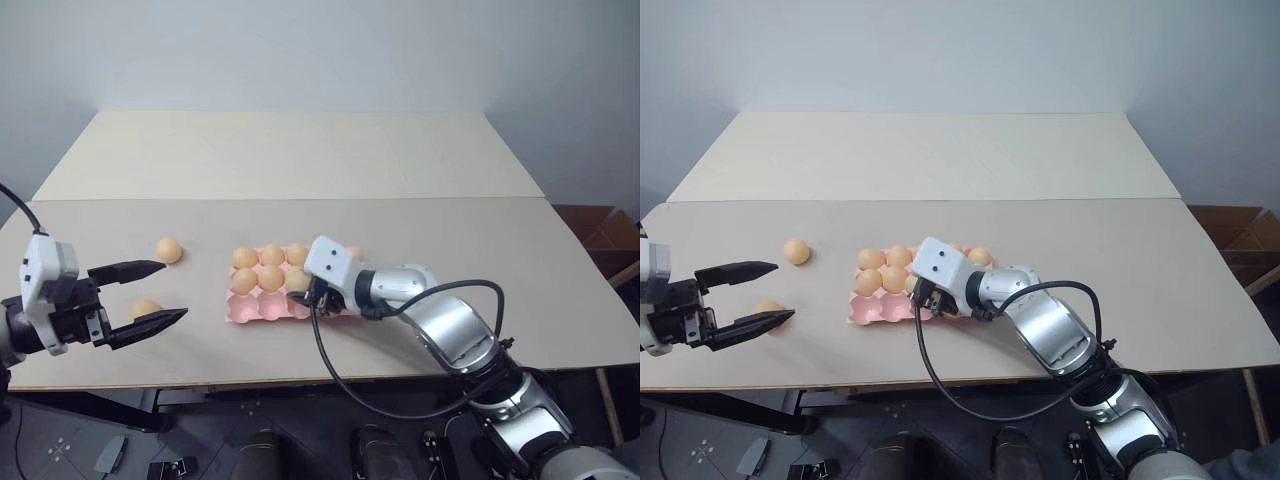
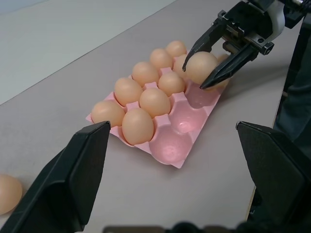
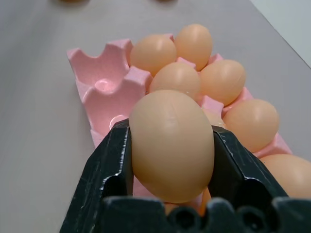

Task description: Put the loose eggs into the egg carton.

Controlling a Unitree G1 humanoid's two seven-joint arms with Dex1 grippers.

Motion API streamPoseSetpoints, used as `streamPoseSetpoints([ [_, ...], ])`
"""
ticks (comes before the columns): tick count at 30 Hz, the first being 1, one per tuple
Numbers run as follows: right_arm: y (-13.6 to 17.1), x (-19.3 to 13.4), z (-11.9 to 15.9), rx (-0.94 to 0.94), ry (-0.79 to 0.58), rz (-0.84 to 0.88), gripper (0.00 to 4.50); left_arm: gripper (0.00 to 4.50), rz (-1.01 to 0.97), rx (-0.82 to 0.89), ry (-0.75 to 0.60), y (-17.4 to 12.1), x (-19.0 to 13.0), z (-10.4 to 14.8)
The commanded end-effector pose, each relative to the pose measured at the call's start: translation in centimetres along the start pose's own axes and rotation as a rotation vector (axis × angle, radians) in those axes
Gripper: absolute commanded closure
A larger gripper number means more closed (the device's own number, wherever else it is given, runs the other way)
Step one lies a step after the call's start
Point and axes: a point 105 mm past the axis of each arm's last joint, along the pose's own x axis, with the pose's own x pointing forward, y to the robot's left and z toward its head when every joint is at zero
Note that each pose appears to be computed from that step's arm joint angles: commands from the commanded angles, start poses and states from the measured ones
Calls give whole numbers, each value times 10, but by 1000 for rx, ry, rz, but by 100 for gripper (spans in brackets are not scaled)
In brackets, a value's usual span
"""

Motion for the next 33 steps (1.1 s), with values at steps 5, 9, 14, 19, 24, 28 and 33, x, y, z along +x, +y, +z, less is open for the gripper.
streamPoseSetpoints([
  [5,-2,-12,22,-16,-83,-14,3,0,0,29,-3,1,-5,8],
  [9,-21,-45,22,14,-139,-73,3,0,21,36,7,8,-7,7],
  [14,-49,-102,-3,17,-130,-146,3,0,126,50,22,25,-23,3],
  [19,-64,-148,-25,11,-107,-178,3,0,154,22,35,23,-35,-4],
  [24,-59,-173,-59,50,-54,-151,3,0,218,-8,108,11,-52,-26],
  [28,-62,-171,-63,67,-61,-183,3,0,332,-18,137,17,-49,-30],
  [33,-64,-170,-57,59,-81,-177,3,0,443,-98,241,20,-33,-28],
])
